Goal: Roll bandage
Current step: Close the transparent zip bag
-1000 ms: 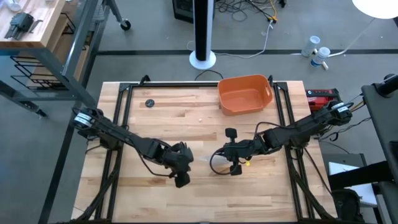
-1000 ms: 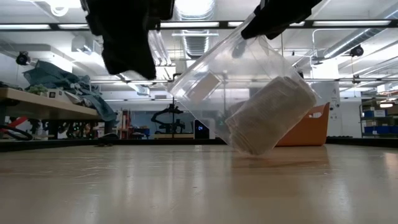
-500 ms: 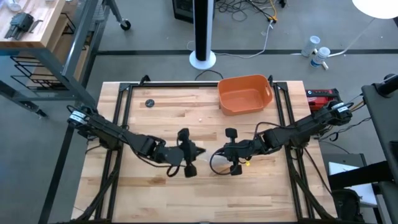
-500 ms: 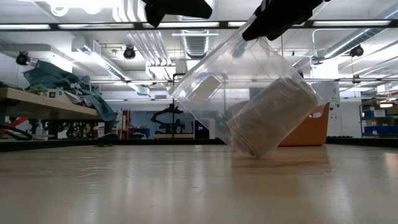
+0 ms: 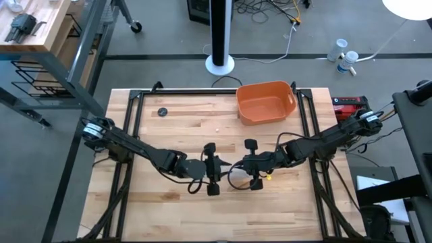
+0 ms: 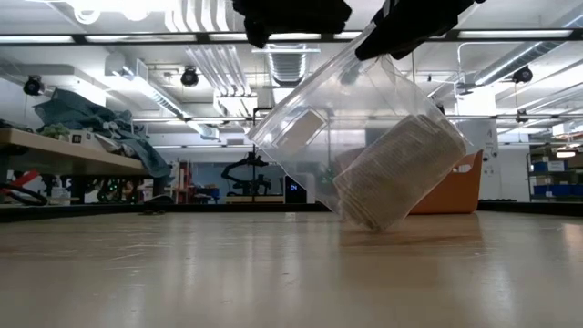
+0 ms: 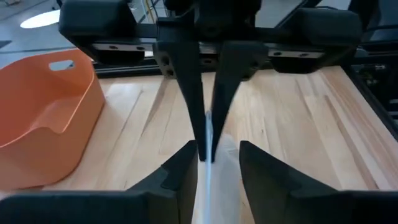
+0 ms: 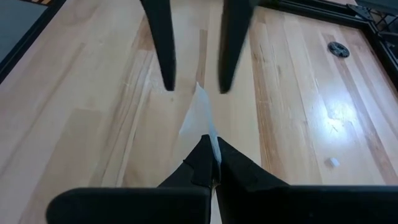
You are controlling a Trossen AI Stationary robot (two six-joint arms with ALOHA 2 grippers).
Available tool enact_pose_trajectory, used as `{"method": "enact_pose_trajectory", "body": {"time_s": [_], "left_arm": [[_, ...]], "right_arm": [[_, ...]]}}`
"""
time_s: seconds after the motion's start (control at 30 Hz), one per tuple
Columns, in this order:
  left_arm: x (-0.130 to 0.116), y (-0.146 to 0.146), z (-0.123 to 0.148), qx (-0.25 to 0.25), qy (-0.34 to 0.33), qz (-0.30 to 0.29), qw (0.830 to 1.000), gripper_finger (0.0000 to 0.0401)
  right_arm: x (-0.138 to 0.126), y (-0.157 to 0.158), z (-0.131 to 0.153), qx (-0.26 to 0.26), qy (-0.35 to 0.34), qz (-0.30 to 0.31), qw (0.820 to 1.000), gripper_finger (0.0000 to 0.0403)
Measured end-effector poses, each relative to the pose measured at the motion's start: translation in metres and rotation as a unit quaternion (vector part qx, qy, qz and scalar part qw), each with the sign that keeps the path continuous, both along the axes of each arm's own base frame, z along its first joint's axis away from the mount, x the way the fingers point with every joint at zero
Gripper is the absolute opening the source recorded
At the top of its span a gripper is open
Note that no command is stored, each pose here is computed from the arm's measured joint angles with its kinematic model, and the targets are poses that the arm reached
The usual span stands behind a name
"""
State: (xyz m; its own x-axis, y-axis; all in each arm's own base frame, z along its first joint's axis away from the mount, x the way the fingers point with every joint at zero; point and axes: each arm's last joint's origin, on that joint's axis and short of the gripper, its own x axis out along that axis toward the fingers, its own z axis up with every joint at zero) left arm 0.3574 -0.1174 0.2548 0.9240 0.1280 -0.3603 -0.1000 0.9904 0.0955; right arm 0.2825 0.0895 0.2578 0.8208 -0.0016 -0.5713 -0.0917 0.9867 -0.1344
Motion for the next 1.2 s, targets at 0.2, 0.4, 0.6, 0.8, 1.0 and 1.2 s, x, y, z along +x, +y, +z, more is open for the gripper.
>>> {"method": "enact_pose_trajectory", "body": {"time_s": [0.2,0.4,0.6,0.8,1.0,1.2], "left_arm": [[0.005,0.004,-0.006,0.008,0.006,0.004,1.0,0.0107],[0.007,0.008,-0.01,0.008,0.011,0.011,1.0,0.0088],[0.01,0.015,-0.01,-0.002,0.008,0.024,1.0,0.0076],[0.01,0.016,-0.009,-0.007,0.005,0.026,1.0,0.0074],[0.012,0.014,-0.007,-0.035,-0.001,-0.019,0.999,0.0077],[0.012,0.016,-0.008,-0.033,0.0,-0.014,0.999,0.0073]], "right_arm": [[0.0,0.0,0.0,0.001,-0.002,0.0,1.0,0.0],[0.0,0.0,0.001,0.0,-0.004,0.001,1.0,0.0],[0.0,0.0,0.0,-0.001,-0.004,0.0,1.0,0.0],[0.0,0.0,0.0,-0.002,-0.004,0.0,1.0,0.0],[0.001,0.0,0.001,0.001,-0.005,0.001,1.0,0.0],[0.001,0.0,0.001,0.001,-0.005,0.001,1.0,0.0]]}}
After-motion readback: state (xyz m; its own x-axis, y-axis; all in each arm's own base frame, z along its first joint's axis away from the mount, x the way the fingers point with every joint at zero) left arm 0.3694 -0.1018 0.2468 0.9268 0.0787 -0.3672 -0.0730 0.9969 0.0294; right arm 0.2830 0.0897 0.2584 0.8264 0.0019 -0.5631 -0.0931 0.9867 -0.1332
